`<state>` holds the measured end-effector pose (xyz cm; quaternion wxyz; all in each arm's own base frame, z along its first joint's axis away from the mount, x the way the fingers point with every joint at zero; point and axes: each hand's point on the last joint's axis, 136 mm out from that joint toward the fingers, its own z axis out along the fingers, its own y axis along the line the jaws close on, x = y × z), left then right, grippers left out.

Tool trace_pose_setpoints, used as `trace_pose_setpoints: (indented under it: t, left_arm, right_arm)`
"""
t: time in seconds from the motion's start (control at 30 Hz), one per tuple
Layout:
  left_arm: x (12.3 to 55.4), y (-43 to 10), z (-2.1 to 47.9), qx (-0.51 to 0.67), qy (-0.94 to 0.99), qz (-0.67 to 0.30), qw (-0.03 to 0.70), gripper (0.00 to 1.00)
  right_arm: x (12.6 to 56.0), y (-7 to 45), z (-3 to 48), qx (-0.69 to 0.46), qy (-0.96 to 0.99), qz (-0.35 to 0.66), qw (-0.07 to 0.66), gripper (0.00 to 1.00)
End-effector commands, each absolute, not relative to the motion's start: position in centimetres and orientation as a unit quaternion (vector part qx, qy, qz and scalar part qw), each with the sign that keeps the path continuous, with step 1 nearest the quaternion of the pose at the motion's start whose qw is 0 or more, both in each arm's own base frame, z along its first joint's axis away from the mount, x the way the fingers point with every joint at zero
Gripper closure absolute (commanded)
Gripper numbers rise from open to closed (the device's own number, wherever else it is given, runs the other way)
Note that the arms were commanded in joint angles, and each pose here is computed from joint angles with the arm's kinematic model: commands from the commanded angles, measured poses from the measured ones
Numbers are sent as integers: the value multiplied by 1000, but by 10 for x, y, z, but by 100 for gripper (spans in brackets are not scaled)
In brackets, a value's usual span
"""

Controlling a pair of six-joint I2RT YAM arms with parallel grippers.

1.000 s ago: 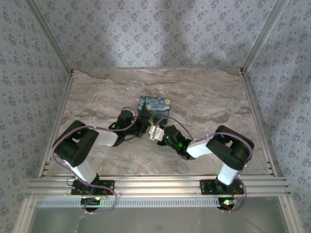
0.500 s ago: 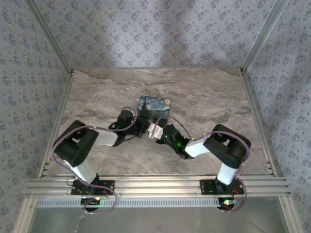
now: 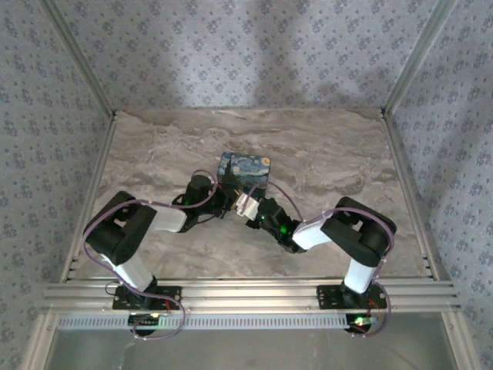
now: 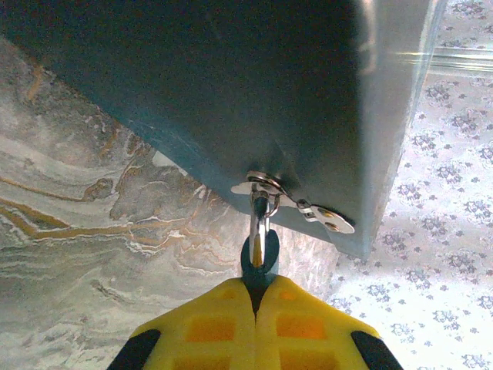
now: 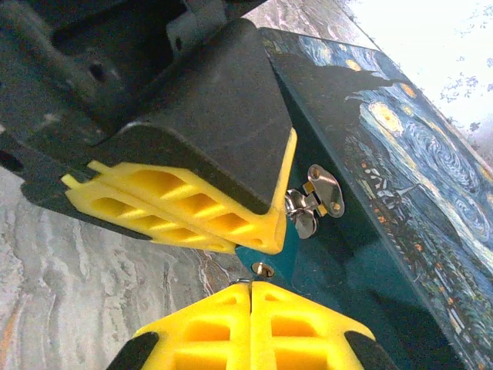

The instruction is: Unlock the padlock with the key

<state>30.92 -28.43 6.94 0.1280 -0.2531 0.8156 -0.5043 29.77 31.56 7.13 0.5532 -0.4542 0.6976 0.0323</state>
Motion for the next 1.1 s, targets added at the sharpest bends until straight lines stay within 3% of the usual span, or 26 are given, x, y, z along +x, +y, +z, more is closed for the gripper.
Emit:
trace_pose_setpoints:
  t: [0.0, 0.2, 0.47, 0.73, 1.0, 1.07]
  left_arm:
    - [306, -296, 91, -229, 806, -531, 128, 100]
    - [306, -296, 90, -230, 807, -530, 127, 100]
    - [306, -295, 88, -230, 808, -527, 128, 100]
    - [305, -288, 90, -220, 819, -511, 145, 61]
    - [305, -262, 97, -214, 837, -472, 176, 42]
    - [306, -253, 100, -216, 841, -462, 184, 41]
  right_arm:
    - [307, 314, 81, -397, 718, 52, 569, 100]
    - [304, 315, 81, -339, 747, 121, 559, 100]
    - [301, 312, 74, -340, 753, 122, 550, 100]
    - [296, 309, 67, -322, 770, 156, 529, 100]
    - [289, 304, 66, -253, 796, 253, 489, 100]
    - [288, 303, 66, -227, 802, 286, 474, 100]
